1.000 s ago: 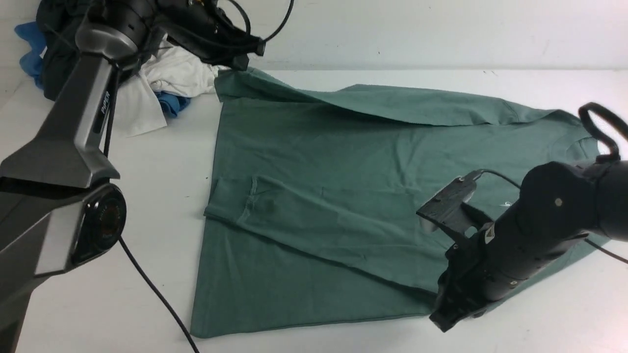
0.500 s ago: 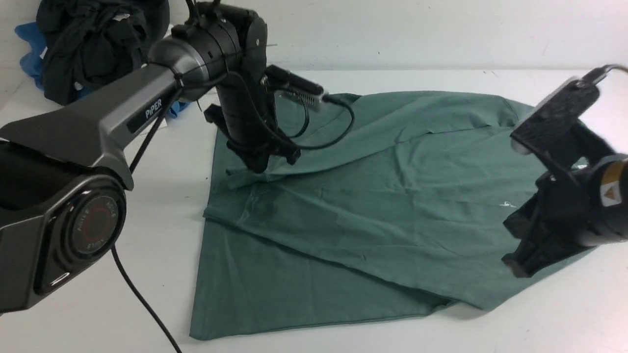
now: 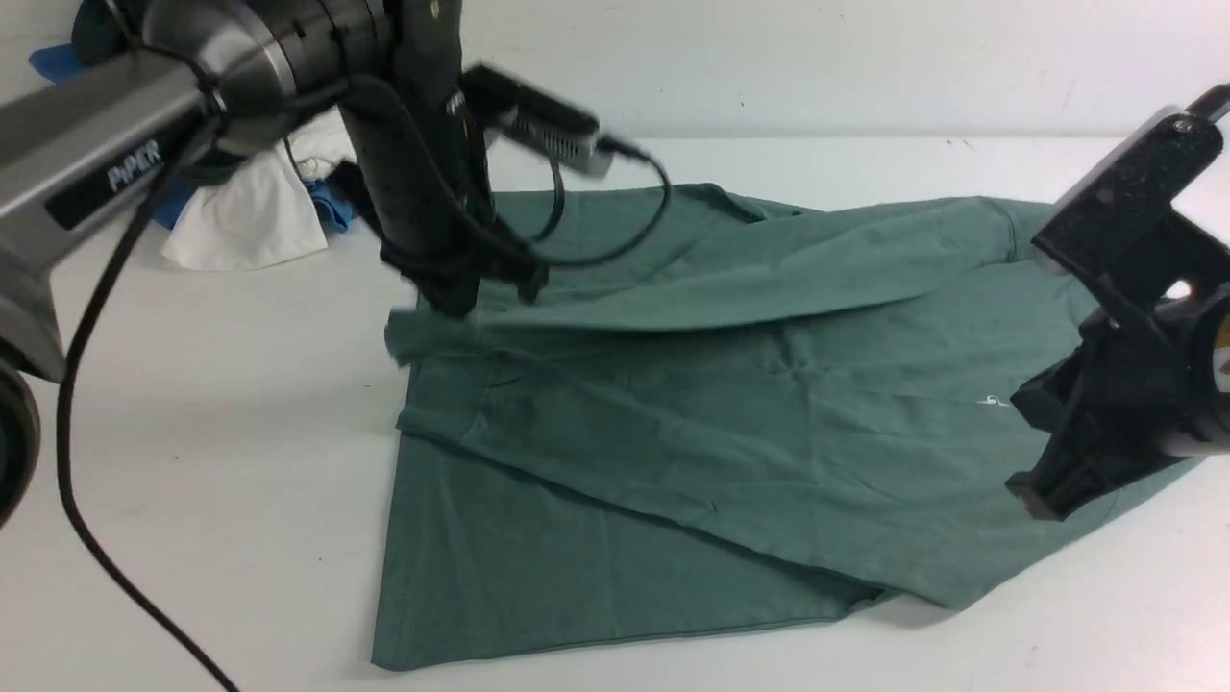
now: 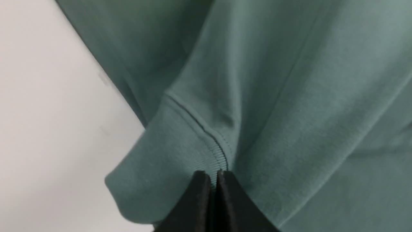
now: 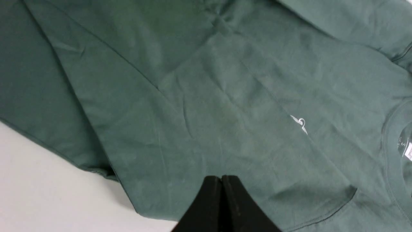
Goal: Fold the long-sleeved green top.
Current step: Use the left arm to drag and drop the cuff onto the cuff closest to the left arm, then use both arms simultaneously to clamp the lower edge of the clothing fabric
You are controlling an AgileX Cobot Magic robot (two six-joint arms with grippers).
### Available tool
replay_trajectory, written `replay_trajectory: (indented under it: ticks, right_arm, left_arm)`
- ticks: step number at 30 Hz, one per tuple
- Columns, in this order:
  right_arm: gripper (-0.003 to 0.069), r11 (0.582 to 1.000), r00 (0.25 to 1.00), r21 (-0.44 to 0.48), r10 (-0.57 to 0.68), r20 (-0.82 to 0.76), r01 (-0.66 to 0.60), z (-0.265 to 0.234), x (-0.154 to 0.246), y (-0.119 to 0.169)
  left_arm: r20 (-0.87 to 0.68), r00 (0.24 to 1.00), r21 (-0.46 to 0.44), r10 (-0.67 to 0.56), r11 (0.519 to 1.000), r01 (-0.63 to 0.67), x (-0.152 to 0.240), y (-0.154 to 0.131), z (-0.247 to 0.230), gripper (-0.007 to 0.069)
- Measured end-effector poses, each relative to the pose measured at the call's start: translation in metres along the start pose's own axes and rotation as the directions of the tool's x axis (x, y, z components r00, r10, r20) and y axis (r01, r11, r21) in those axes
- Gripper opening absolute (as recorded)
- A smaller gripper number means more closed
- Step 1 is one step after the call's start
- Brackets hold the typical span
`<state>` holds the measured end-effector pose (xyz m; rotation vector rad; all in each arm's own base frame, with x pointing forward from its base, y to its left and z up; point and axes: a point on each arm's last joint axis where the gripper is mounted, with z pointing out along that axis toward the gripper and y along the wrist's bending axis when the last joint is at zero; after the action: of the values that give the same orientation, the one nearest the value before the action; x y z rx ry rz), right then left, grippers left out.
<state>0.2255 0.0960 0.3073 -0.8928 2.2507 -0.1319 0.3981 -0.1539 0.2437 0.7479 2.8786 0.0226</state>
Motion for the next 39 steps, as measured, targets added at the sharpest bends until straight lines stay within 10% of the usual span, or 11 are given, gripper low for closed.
replay_trajectory:
  ticks: [19, 32, 39]
  right_arm:
    - [-0.001, 1.0, 1.0, -0.023, 0.016, -0.007, -0.017, 0.005, 0.005, 0.005]
    - [-0.001, 0.999, 1.0, -0.039, 0.024, -0.003, -0.024, 0.01, 0.01, 0.009]
    - [-0.001, 0.999, 1.0, -0.051, -0.006, 0.013, 0.006, 0.01, 0.009, 0.01]
  left_arm:
    - [-0.093, 0.994, 0.057, 0.056, 0.997, -0.051, 0.049, -0.032, -0.001, 0.0321]
    - [-0.237, 0.835, 0.151, 0.497, 0.867, -0.474, 0.129, -0.099, 0.069, 0.0339]
    - [-0.205, 0.842, 0.002, 0.499, 0.86, -0.51, 0.124, -0.089, 0.07, 0.0117]
